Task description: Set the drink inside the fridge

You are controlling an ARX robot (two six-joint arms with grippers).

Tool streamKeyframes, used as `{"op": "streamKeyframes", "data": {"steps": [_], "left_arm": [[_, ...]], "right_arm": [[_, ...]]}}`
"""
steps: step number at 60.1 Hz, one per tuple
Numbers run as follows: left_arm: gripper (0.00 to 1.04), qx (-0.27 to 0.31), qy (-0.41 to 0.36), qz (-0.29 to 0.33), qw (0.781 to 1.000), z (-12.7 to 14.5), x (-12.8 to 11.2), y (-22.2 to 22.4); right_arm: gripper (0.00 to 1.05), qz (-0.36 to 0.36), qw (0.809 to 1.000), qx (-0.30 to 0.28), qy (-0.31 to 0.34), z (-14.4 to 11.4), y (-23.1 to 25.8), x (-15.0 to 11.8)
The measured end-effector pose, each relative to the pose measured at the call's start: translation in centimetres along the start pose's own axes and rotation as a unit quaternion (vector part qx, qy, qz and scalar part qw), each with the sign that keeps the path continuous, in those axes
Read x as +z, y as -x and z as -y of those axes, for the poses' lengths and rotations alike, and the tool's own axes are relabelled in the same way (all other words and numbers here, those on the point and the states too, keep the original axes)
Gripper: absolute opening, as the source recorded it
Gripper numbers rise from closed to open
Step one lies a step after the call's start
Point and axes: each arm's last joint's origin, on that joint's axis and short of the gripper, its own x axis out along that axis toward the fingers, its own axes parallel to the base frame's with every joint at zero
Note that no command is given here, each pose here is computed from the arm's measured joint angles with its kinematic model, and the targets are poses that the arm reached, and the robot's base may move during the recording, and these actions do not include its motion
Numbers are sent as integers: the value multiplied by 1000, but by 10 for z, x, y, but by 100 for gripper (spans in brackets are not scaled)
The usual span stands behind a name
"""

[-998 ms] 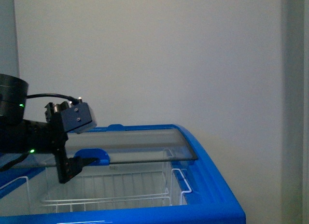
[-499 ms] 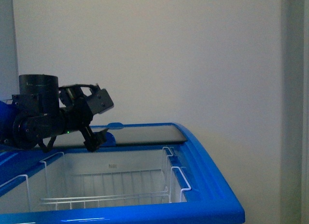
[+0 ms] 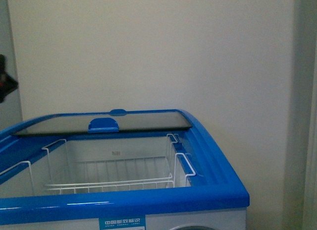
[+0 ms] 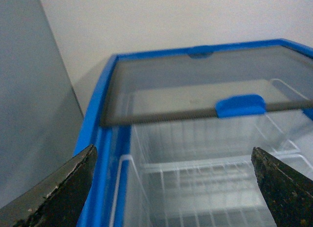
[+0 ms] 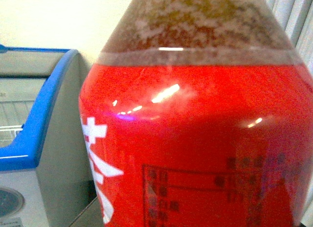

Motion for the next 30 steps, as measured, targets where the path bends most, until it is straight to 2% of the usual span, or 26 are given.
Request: {"op": "streamKeyframes", "data": {"steps": [5,11,13,15,19,20,21,23,30], "left_arm": [[94,-7,32,-13,999,7,-17,45],[80,25,33,14,999,20,-47,98],[77,25,33,13,999,23,-57,111],[70,26,34,2,999,27,-81,136],[56,27,35,-3,999,32,-122,168],[52,30,35,-1,999,33,-128,172],[36,31,36,11,999,34,-137,180],[29,31,36,16,999,34,-138,181],[15,31,36,21,999,34,-140,184]], "right_arm": [[36,0,1000,0,0,0,0,0],[36,-10,1000,11,3,0,-1,-1],[36,-36,998,51,14,1,-2,2],[36,-72,993,93,24,1,-3,5],[36,-152,967,201,41,0,-6,9],[36,-156,964,211,40,0,-8,9],[36,-142,942,293,84,-10,-36,25],[36,-131,939,301,107,-12,-46,32],[36,-97,925,310,198,-23,-89,53]]}}
